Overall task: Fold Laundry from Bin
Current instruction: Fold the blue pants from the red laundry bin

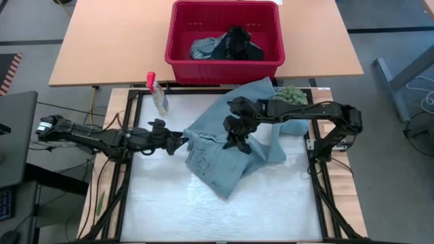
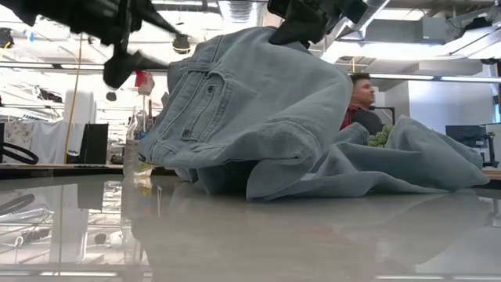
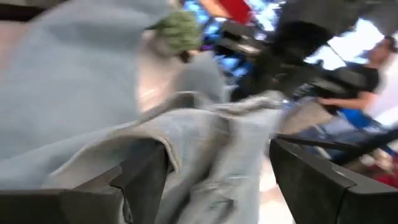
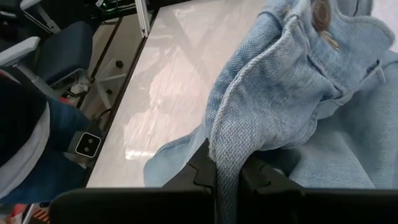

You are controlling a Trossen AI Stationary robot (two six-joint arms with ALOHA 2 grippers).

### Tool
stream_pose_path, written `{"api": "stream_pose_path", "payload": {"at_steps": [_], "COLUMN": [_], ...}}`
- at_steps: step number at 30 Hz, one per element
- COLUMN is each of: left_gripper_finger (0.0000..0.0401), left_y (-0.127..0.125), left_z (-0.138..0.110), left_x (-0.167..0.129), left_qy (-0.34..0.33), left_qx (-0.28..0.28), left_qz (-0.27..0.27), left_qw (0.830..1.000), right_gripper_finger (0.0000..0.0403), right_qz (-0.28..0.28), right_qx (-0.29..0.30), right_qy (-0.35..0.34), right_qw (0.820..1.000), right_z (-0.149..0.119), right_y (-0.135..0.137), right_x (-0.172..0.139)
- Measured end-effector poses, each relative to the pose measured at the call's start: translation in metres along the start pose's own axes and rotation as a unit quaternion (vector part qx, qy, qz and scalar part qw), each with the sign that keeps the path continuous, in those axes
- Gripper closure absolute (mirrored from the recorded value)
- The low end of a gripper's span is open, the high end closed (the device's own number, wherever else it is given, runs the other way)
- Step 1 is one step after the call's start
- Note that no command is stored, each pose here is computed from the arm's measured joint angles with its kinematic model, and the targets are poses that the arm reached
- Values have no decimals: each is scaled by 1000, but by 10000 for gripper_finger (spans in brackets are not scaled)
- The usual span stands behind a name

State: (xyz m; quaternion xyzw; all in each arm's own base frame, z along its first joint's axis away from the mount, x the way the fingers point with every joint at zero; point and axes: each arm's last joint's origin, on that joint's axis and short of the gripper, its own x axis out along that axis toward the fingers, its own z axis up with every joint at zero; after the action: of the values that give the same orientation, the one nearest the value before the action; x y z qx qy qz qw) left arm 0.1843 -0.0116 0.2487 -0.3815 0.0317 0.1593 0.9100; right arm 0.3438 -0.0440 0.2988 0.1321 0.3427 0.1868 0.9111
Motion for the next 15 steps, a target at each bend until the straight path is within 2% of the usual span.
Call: {"api": "stream_pose_path", "payload": {"at_steps": [2, 7, 10, 15], "left_gripper_finger": [139, 149, 150, 150], "left_y": [-4, 3, 4, 2], "left_z": [1, -8, -12, -12], "left_x": [3, 18, 26, 30], "left_qy": [-1, 20, 30, 26], "left_qx": [8, 6, -4, 13], "left_qz": [-22, 1, -7, -20], "left_qw": [1000, 1000, 1000, 999], "right_gripper_finger": [358, 358, 358, 357], "right_qz": [-1, -2, -2, -1], "right_qx": [0, 0, -1, 0], "right_qy": [-1, -4, -5, -2], "right_qw": [1000, 1000, 1000, 1000], "right_z": [0, 1, 1, 0], "right_y": [-1, -2, -1, -1], "right_x": [0, -1, -1, -1]}}
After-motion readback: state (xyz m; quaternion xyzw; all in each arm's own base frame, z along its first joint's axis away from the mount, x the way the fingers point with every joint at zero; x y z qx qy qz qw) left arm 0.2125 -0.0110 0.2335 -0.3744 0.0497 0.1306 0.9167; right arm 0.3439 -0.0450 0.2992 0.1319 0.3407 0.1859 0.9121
